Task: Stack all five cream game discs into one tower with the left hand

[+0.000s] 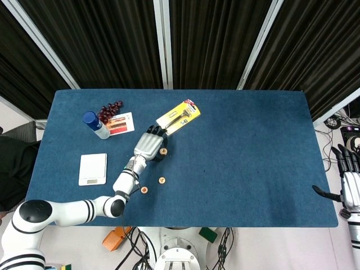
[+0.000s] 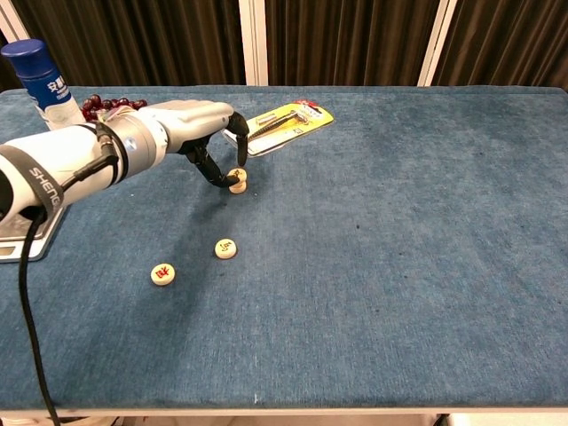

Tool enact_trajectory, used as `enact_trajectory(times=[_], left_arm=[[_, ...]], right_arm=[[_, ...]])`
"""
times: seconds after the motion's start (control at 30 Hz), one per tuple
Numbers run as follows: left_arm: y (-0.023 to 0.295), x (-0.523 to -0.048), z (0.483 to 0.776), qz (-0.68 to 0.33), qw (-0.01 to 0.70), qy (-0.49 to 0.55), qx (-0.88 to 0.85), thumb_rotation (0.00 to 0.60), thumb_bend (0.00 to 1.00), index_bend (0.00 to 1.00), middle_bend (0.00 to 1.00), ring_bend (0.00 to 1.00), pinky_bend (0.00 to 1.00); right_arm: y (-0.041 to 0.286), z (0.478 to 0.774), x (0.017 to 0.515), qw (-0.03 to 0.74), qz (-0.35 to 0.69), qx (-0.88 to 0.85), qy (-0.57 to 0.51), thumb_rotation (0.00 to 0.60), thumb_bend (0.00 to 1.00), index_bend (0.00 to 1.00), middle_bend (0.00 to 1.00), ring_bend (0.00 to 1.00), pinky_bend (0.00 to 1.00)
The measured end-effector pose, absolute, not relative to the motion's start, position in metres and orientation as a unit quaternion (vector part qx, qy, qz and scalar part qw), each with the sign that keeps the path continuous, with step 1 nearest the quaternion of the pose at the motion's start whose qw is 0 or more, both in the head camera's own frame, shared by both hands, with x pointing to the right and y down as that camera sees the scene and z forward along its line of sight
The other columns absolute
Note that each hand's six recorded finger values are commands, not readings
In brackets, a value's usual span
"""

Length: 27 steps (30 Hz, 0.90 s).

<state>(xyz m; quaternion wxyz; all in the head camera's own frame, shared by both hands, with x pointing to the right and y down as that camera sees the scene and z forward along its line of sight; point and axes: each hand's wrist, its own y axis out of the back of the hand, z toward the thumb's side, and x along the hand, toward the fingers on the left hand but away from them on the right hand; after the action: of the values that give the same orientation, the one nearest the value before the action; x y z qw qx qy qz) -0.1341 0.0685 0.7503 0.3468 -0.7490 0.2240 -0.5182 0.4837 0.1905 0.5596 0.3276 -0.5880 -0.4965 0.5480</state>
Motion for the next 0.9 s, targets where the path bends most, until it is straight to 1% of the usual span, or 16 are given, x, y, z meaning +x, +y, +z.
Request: enact_trajectory(times=[0.13, 0.33, 0.57, 0.67, 0.77, 0.9], left_arm=[[0.073, -0.132, 0.742, -0.504, 0.352, 0.226, -0.756, 0.562, 0.31, 0.42, 0.1, 0.0, 0.0], [0.089, -0.13, 0.719, -0.466, 0.384, 0.222, -0.765, 0.549, 0.3, 0.42, 0.1, 0.0, 0.0], [0.124, -0.133, 0.698, -0.422, 0.424, 0.2, -0.776, 0.549, 0.3, 0.42, 0.08, 0.0, 0.0], [0.141, -0.134, 0.696, -0.41, 0.438, 0.184, -0.779, 0.546, 0.3, 0.42, 0.05, 0.0, 0.0], [0.157, -0.134, 0.702, -0.408, 0.439, 0.173, -0.782, 0.544, 0.3, 0.42, 0.04, 0.0, 0.0], [0.165, -0.137, 0.711, -0.418, 0.435, 0.162, -0.781, 0.542, 0.3, 0.42, 0.04, 0.0, 0.0]], right_arm=[[0.19, 0.56, 0.484, 0.328, 0.547, -0.589, -0.496, 0.6, 0.12, 0.0, 0.0, 0.0, 0.0], [0.188, 0.562, 0.482, 0.328, 0.544, -0.593, -0.495, 0.6, 0.12, 0.0, 0.0, 0.0, 0.0], [0.188, 0.561, 0.48, 0.332, 0.539, -0.594, -0.496, 0.6, 0.12, 0.0, 0.0, 0.0, 0.0], [0.189, 0.56, 0.48, 0.334, 0.537, -0.594, -0.497, 0.6, 0.12, 0.0, 0.0, 0.0, 0.0], [0.19, 0.558, 0.48, 0.336, 0.536, -0.593, -0.499, 0.6, 0.12, 0.0, 0.0, 0.0, 0.0], [0.192, 0.556, 0.481, 0.337, 0.535, -0.591, -0.501, 0.6, 0.12, 0.0, 0.0, 0.0, 0.0]])
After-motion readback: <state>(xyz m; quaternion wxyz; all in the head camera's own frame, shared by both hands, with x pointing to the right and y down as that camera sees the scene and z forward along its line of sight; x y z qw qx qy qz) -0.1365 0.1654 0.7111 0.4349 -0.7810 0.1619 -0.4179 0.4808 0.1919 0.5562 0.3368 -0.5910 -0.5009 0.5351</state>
